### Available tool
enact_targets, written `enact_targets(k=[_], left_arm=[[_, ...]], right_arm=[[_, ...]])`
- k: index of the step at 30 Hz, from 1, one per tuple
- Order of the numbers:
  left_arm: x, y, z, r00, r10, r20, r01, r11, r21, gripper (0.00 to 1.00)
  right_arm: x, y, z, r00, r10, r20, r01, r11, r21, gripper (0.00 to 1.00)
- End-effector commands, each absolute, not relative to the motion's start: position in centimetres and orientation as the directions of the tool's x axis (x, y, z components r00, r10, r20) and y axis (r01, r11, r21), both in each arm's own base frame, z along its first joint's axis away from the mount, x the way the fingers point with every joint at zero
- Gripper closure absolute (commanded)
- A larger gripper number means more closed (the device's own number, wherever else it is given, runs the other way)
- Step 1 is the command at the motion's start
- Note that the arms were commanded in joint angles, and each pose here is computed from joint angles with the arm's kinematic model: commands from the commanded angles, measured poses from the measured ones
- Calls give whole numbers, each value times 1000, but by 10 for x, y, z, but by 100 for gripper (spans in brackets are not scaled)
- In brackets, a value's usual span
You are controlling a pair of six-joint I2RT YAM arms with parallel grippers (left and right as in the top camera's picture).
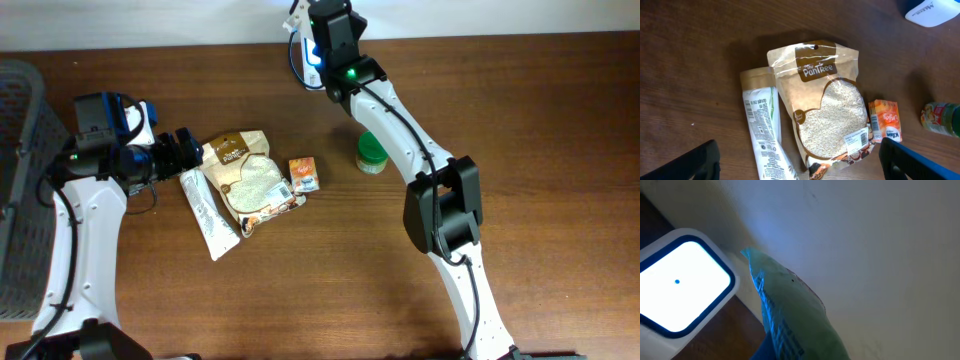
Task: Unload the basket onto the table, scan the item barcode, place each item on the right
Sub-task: 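Carry the mint-green packet with the right gripper to the scanner, then move the packet right and drop it on the table's right side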
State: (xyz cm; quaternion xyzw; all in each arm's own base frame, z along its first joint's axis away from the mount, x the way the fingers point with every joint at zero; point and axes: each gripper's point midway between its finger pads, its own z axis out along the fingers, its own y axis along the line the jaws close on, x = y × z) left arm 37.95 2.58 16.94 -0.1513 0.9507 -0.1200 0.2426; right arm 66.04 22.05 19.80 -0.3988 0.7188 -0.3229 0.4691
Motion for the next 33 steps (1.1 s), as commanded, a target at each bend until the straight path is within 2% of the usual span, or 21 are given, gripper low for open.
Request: enact_targets(k=[1, 10, 14, 17, 19, 21, 23, 26, 27, 30, 33], left_arm=[[380, 28, 171, -837, -330, -437, -216, 932, -290, 1], [380, 28, 171, -837, -330, -437, -216, 932, -290, 1], [380, 28, 171, -837, -330, -437, -216, 932, -290, 1], [380, 28, 171, -837, -330, -437, -216, 932, -290, 1], [380, 28, 171, -837, -330, -437, -216, 932, -290, 1], [380, 28, 171, -837, -330, -437, -216, 932, -290, 1], [380, 28, 171, -837, -330, -437, -216, 932, -290, 1], [380, 28, 171, -837, -330, -437, -216, 932, -290, 1], [380, 28, 171, -837, -330, -437, -216, 932, -290, 1], [380, 28, 171, -837, -330, -437, -216, 932, -290, 1], [380, 28, 171, -837, -330, -437, -216, 932, -290, 1]], right_arm=[[659, 230, 199, -202, -883, -424, -308, 468, -828, 96], [660, 236, 192, -184, -885, -427, -330, 465, -821, 95], [657, 237, 204, -175, -878, -447, -325, 480, -815, 95], [645, 238, 249, -170, -768, -618, -312, 637, -705, 95], [632, 225, 293, -175, -702, -691, -278, 708, -649, 95], [601, 206, 352, -195, -580, -791, -247, 810, -532, 96], [553, 200, 398, -224, -444, -868, -292, 880, -375, 95], [466, 157, 447, -342, -288, -895, -255, 945, -206, 96], [419, 120, 456, -438, -165, -884, -182, 979, -92, 96], [364, 67, 452, -560, -18, -828, -99, 994, 46, 96], [330, 8, 423, -692, 160, -704, 63, 985, 162, 96]])
